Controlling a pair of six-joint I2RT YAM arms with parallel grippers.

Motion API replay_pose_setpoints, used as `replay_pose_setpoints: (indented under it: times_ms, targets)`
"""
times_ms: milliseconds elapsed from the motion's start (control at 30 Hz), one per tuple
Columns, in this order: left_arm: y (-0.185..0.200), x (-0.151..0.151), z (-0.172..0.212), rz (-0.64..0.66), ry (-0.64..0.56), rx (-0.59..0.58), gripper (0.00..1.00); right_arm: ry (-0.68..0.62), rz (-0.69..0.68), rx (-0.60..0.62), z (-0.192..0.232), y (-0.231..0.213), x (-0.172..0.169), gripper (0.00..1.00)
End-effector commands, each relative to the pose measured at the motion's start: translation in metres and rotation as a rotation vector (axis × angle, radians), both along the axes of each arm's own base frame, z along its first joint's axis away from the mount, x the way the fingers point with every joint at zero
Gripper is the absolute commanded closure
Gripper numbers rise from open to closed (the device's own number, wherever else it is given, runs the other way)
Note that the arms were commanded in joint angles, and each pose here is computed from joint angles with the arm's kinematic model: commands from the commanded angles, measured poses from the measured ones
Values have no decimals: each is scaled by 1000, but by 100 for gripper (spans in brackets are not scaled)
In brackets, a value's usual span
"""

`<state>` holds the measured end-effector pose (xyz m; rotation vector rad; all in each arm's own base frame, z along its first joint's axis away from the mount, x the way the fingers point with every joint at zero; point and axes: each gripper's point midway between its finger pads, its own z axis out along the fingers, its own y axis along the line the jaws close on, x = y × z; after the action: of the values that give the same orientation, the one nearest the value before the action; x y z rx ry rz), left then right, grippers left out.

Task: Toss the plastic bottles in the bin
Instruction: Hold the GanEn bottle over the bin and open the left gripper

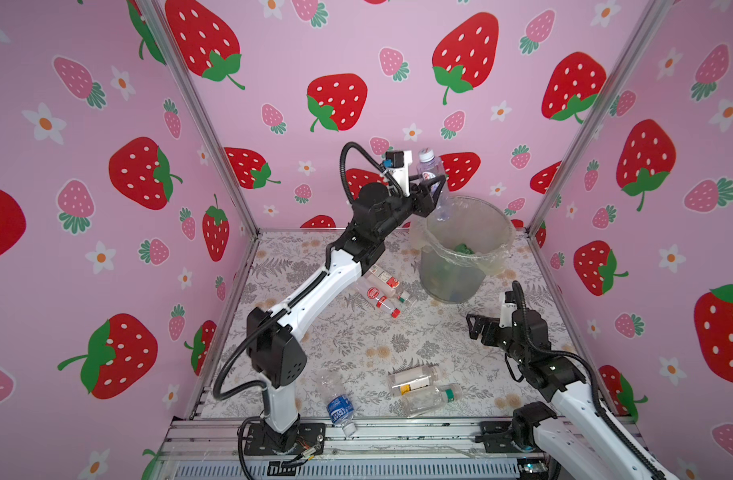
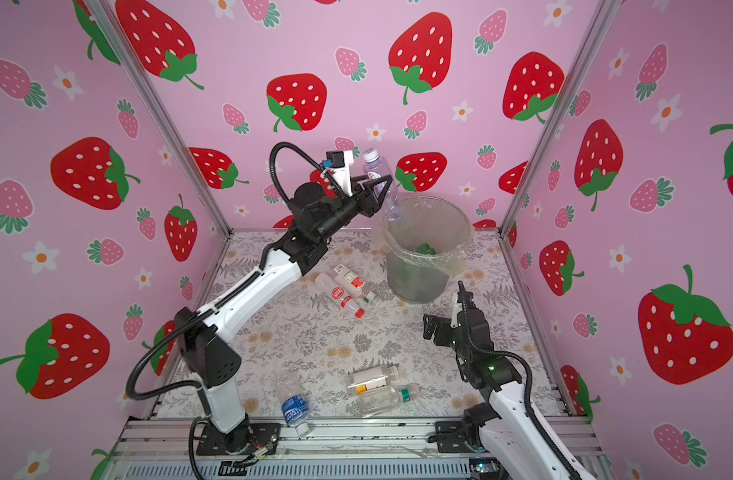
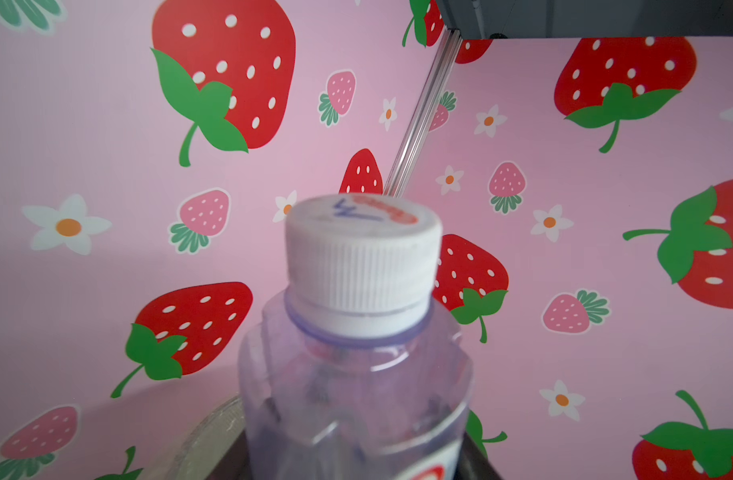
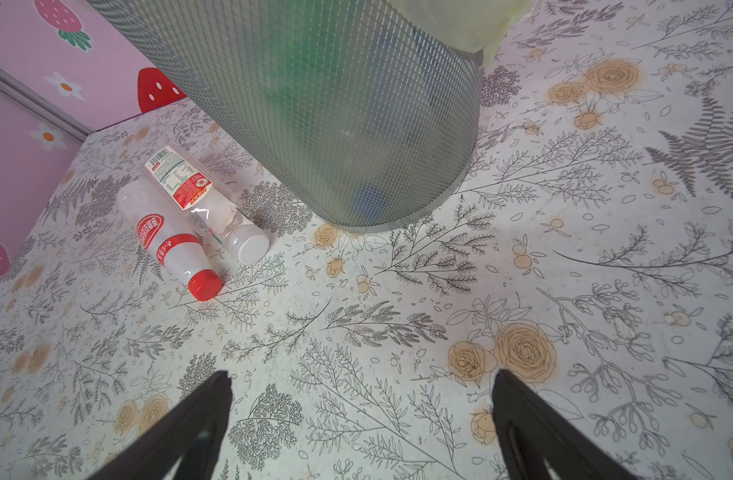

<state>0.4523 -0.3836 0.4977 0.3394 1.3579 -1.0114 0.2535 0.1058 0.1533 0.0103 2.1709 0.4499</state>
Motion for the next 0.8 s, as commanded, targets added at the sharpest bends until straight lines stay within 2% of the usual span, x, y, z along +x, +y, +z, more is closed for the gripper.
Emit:
replay_pose_setpoints:
  times_ms: [0, 67, 233, 467, 700, 767]
  targets:
    - [-33, 20, -17, -24, 53, 58, 32, -15, -24, 2, 9, -4, -1, 1]
    - [-45, 31, -29, -17, 91, 81, 1, -20, -25, 7, 13, -4, 0, 1]
    - [-37, 21, -17, 1, 93, 79, 1, -24, -23, 7, 16, -4, -1, 1]
    - [28, -19, 9, 153, 60, 127, 1, -24, -11, 7, 13, -2, -1, 1]
    - [103, -48, -30, 343, 174, 253, 1, -21, -3, 19, 10, 2, 2, 1]
    - [124, -56, -46, 349, 204, 277, 1, -19, -8, 28, 10, 2, 3, 1]
